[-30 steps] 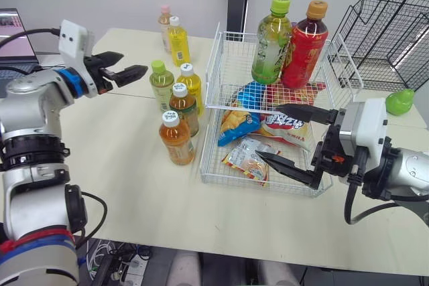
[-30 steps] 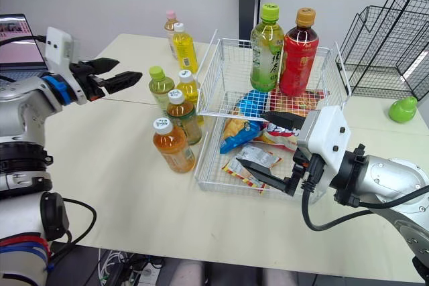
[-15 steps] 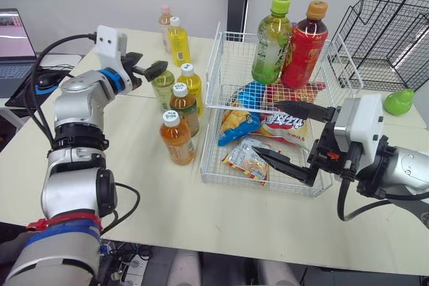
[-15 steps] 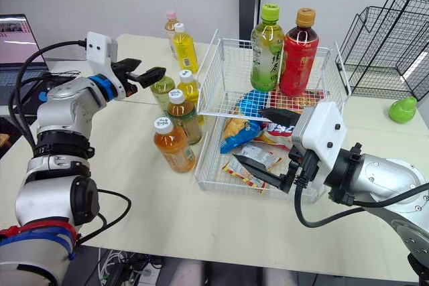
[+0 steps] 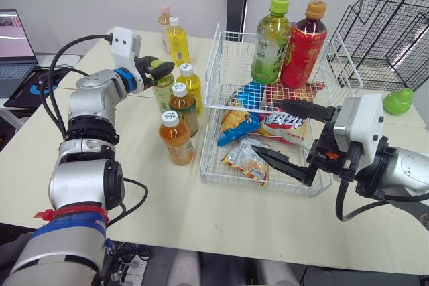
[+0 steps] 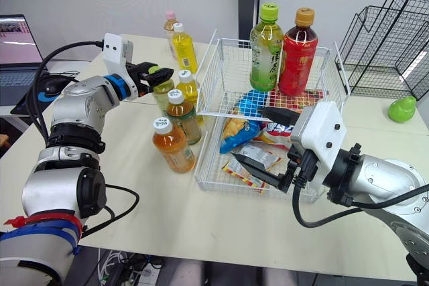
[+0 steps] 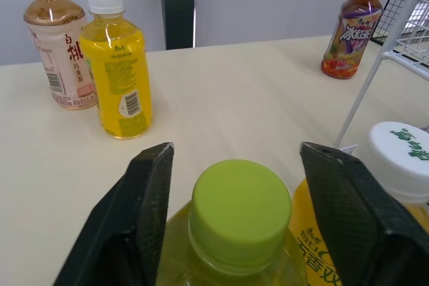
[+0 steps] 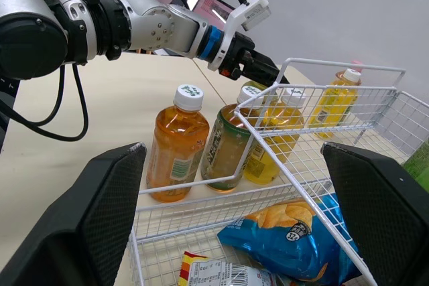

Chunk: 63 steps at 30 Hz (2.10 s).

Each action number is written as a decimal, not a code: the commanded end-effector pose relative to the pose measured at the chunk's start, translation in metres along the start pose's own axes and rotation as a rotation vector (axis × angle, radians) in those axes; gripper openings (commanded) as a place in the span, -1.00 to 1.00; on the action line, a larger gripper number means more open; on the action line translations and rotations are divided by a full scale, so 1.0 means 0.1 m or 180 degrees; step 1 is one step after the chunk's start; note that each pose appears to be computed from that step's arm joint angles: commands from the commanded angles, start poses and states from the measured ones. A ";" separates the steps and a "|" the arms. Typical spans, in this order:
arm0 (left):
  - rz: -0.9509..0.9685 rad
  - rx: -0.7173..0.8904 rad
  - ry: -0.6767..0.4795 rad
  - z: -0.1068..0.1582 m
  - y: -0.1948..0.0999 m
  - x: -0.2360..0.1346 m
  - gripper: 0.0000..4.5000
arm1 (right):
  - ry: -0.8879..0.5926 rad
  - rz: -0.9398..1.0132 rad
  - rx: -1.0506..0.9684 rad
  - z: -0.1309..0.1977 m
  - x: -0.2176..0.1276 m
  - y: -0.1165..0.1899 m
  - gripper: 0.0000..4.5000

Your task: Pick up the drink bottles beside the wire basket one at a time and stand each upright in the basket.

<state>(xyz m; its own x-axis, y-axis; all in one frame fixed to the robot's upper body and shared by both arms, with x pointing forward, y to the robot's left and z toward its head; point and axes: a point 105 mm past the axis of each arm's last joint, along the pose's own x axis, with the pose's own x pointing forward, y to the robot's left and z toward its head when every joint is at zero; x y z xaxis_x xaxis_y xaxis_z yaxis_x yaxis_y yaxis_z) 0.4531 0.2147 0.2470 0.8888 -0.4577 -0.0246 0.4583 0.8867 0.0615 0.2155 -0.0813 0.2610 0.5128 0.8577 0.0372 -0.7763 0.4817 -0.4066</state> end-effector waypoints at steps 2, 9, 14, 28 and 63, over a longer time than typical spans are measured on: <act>0.0026 0.0158 -0.0146 0.19 0.01 -0.03 -0.33 | -0.0102 -0.0005 -0.0075 0.08 -0.01 0.03 1.00; 0.0077 0.0147 -0.0197 0.24 0.09 -0.14 -0.39 | -0.0122 -0.0014 -0.0080 0.08 0.00 0.02 1.00; 0.0007 0.0279 -0.0346 0.50 0.12 -0.31 -0.39 | -0.0144 -0.0038 -0.0092 0.10 -0.02 -0.02 1.00; -0.0833 0.0699 -0.0726 1.93 -0.28 -0.76 -0.39 | -0.0039 -0.0198 -0.0051 0.17 -0.28 -0.22 1.00; -0.1722 0.0566 -0.0542 1.82 -1.46 0.29 -0.39 | 0.0104 -0.0777 -0.0125 0.15 -0.39 -0.38 1.00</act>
<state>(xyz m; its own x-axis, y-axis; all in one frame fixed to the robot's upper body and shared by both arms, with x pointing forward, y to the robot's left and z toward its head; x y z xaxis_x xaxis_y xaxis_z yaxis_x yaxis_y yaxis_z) 0.4207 0.0646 0.3923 0.5338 -0.8454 -0.0168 0.8329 0.5222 0.1834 0.2211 -0.1306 0.2805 0.6962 0.7138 0.0758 -0.6350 0.6617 -0.3987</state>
